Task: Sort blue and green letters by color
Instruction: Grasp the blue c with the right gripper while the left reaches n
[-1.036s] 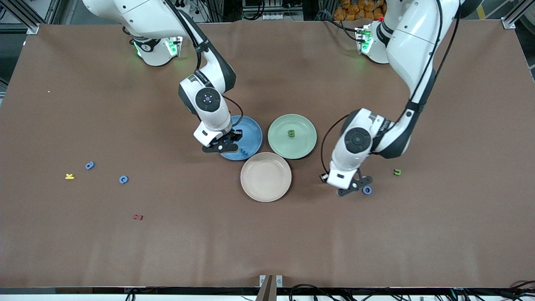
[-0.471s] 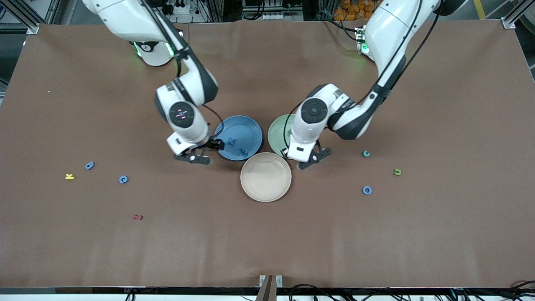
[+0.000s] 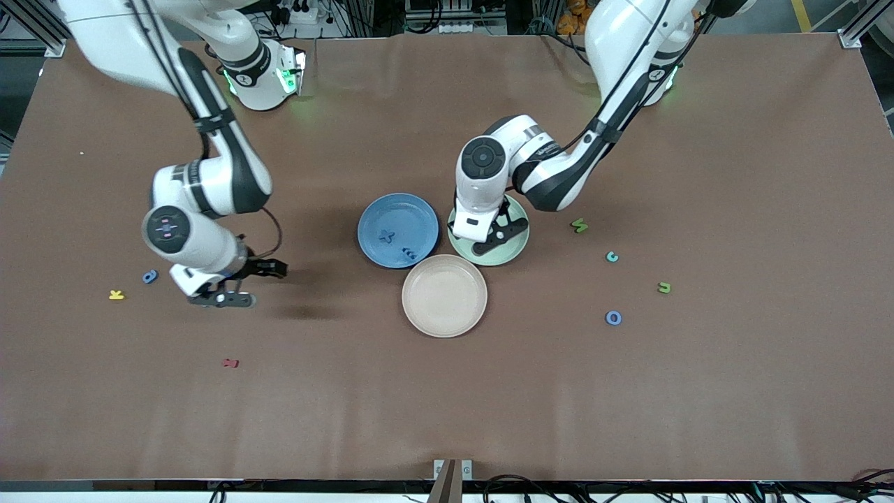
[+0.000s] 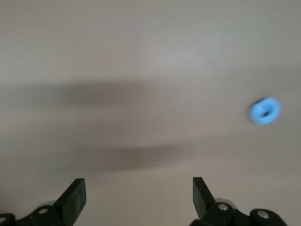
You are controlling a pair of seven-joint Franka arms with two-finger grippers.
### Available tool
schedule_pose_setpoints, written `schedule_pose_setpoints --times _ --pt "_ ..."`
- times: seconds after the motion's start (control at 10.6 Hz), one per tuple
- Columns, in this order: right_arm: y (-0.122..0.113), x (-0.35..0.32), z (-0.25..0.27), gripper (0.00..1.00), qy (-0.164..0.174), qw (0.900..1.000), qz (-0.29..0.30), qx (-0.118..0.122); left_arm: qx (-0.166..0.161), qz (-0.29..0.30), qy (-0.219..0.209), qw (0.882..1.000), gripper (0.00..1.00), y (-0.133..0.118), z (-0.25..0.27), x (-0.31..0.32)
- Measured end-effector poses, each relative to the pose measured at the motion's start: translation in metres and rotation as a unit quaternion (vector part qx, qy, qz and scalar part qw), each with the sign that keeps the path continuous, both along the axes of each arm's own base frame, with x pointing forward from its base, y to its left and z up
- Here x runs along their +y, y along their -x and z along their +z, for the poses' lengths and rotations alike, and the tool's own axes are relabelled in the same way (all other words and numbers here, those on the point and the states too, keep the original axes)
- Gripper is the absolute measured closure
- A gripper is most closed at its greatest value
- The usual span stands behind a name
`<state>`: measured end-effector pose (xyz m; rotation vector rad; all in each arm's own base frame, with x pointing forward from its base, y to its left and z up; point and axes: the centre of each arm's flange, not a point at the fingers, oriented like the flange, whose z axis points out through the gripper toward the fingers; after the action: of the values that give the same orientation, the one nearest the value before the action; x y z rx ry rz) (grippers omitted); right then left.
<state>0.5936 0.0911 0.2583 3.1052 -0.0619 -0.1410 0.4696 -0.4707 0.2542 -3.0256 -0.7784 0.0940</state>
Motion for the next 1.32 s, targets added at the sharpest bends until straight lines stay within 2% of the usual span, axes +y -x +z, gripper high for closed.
schedule_pose_setpoints --times 0.19,0.28,0.56,0.75,0.85,0.94,1.13,1.32 --pt "-0.008 -0.076 0.001 0.00 -0.005 0.999 0.043 -0.004 -0.019 -0.051 -0.008 0.998 0.04 -0.034 0.049 0.038" --pt "-0.010 -0.108 0.003 0.00 -0.005 0.999 0.052 -0.008 -0.020 -0.106 -0.019 0.994 0.00 -0.056 0.077 0.073" --pt "-0.017 -0.162 -0.007 0.00 -0.001 0.999 0.040 -0.034 -0.001 -0.251 -0.032 0.967 0.00 -0.113 0.114 0.202" --pt "-0.024 -0.160 -0.035 0.00 -0.001 0.998 0.039 -0.049 0.017 -0.290 -0.029 0.956 0.00 -0.135 0.107 0.289" --pt "-0.025 -0.157 -0.049 0.00 -0.003 0.998 0.039 -0.050 0.014 -0.292 -0.024 0.956 0.00 -0.139 0.095 0.327" --pt "-0.026 -0.157 -0.059 0.00 -0.003 0.998 0.038 -0.052 -0.002 -0.290 -0.020 0.957 0.00 -0.136 0.076 0.357" --pt "-0.028 -0.156 -0.065 0.00 -0.005 0.998 0.035 -0.057 -0.029 -0.290 -0.010 0.957 0.00 -0.116 0.030 0.395" --pt "-0.029 -0.156 -0.068 0.00 -0.005 0.997 0.035 -0.063 -0.037 -0.298 -0.004 0.954 0.00 -0.100 0.005 0.413"
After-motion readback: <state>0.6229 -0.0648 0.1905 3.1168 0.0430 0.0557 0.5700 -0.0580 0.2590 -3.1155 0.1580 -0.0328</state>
